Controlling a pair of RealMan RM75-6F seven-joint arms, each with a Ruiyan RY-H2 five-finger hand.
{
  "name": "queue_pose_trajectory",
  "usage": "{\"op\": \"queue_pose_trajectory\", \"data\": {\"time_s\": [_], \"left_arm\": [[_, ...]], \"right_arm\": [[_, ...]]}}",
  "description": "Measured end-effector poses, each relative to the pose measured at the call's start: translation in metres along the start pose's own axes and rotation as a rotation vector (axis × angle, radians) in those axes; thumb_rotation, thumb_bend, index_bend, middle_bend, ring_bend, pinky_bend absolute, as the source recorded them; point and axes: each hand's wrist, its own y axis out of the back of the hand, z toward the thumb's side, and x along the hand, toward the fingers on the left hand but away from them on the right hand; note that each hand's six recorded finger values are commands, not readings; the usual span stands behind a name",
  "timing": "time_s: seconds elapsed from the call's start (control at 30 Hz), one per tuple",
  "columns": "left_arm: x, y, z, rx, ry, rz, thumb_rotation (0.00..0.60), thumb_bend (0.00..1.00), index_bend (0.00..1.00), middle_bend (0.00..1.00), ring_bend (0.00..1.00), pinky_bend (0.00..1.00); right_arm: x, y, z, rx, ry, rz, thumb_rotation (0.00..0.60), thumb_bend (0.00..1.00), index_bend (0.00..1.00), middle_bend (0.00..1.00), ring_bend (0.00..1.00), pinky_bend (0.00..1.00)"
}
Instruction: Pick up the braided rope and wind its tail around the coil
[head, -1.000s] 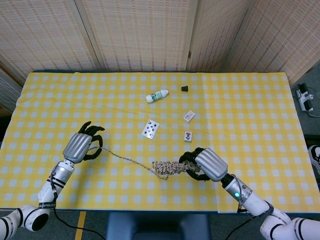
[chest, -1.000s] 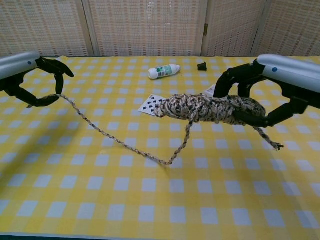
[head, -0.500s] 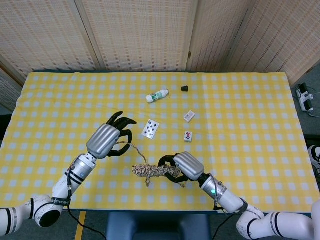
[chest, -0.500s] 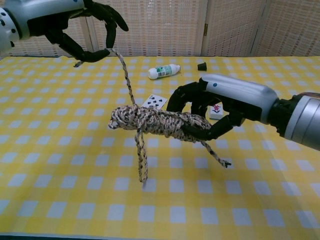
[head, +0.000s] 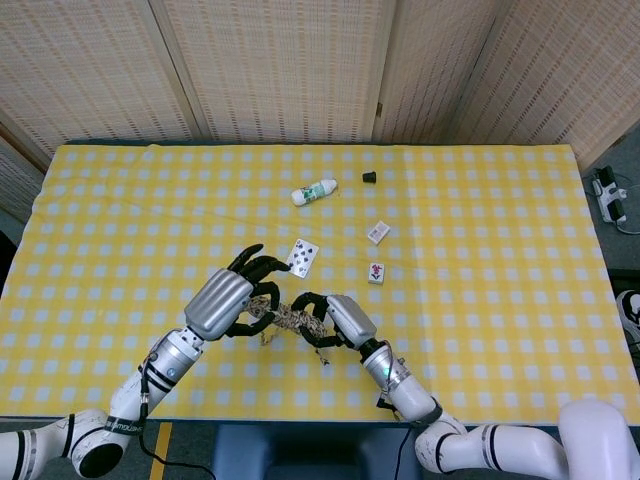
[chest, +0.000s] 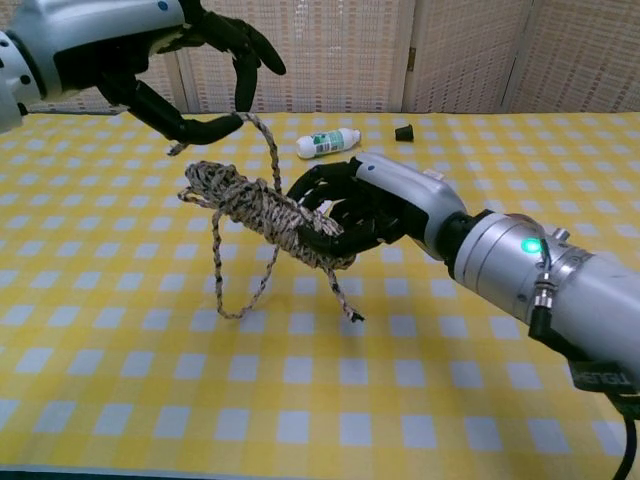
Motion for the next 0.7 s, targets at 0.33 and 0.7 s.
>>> {"op": "queue_pose_trajectory", "data": {"time_s": [0.33, 0.7], "left_arm": [[-0.042, -0.004, -0.018, -0.066, 0.036, 0.012, 0.600, 0.47, 0.65, 0.24, 0.15, 0.00], [-0.077, -0.019, -0.070, -0.094, 0.149, -0.021, 0.600, 0.47, 0.65, 0.24, 0.15, 0.00]], "right_arm": [[-0.020, 0.019, -0.001, -0.291, 0.030, -0.245, 0.600, 0.73, 0.74, 0.62, 0.68, 0.52], [-0.014, 0.064, -0.001, -0.576, 0.138, -0.442, 0.600, 0.74, 0.77, 0.63, 0.70, 0.52]]}}
